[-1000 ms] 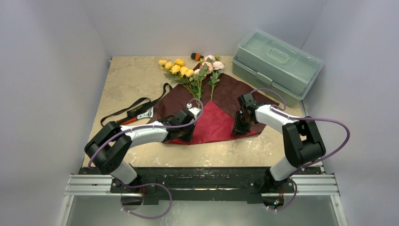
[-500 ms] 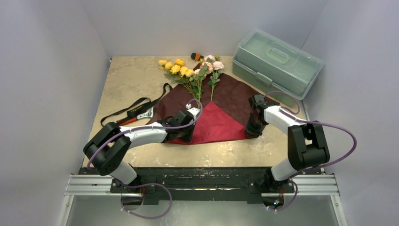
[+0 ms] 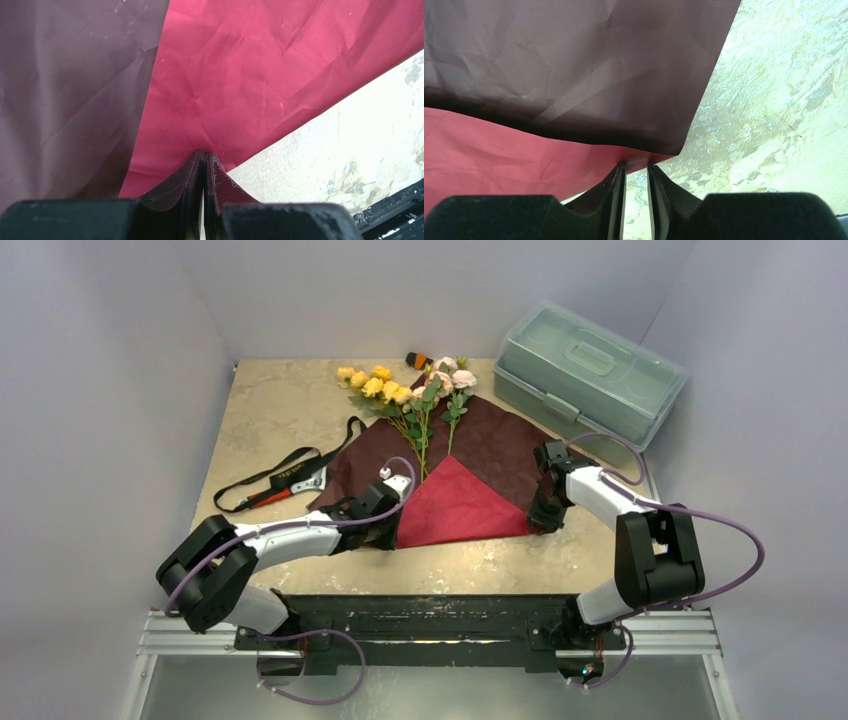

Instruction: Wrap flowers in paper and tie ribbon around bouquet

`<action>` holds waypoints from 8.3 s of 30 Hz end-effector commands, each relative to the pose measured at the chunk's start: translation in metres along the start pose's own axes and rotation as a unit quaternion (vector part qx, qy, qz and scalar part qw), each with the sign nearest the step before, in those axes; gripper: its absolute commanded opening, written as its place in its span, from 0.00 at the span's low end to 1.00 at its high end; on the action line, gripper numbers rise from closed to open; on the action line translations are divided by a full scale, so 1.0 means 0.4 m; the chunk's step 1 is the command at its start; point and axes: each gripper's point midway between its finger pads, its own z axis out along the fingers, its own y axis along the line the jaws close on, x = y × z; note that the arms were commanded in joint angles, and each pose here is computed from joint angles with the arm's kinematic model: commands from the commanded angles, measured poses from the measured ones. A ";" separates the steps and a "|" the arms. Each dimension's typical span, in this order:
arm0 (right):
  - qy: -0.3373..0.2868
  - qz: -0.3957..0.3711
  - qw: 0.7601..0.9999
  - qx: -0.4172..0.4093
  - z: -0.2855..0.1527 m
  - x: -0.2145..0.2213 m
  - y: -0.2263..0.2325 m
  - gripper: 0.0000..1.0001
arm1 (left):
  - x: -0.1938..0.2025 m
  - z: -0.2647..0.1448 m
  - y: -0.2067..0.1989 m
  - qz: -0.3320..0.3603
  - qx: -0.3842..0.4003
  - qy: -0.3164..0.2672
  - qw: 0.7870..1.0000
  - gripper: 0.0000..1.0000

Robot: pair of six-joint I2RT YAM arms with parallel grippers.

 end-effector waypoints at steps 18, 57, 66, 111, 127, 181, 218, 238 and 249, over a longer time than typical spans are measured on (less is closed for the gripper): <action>-0.012 -0.091 0.933 -0.348 -0.266 0.071 0.436 0.39 | -0.006 -0.038 0.011 -0.059 -0.007 -0.037 0.998 0.07; 0.107 -0.176 0.920 -0.333 -0.081 0.242 0.716 0.33 | -0.050 -0.279 0.365 -0.329 -0.251 -0.153 0.897 1.00; 0.112 -0.182 0.923 -0.321 -0.075 0.245 0.713 0.32 | -0.097 -0.250 0.473 -0.450 -0.205 -0.184 0.849 1.00; 0.142 -0.173 0.929 -0.295 -0.014 0.266 0.711 0.24 | -0.476 -0.290 0.249 -0.328 -0.069 -0.287 0.897 0.00; 0.144 -0.172 0.926 -0.302 -0.049 0.237 0.705 0.24 | -0.594 -0.249 -0.061 -0.156 0.070 -0.271 0.947 0.00; 0.035 -0.157 0.954 -0.252 -0.071 0.082 0.387 0.24 | -0.591 0.094 -0.284 -0.224 0.149 -0.175 0.947 0.00; -0.014 -0.099 0.863 -0.496 -0.228 0.075 0.523 0.40 | -0.556 0.291 -0.309 -0.251 0.195 -0.178 0.931 0.00; 0.053 -0.093 0.922 -0.372 0.006 0.145 0.438 0.34 | -0.578 0.256 -0.339 -0.202 0.225 -0.178 0.937 0.47; 0.053 -0.101 0.927 -0.357 0.010 0.140 0.433 0.33 | -0.712 0.056 -0.244 -0.083 0.124 -0.216 0.965 0.80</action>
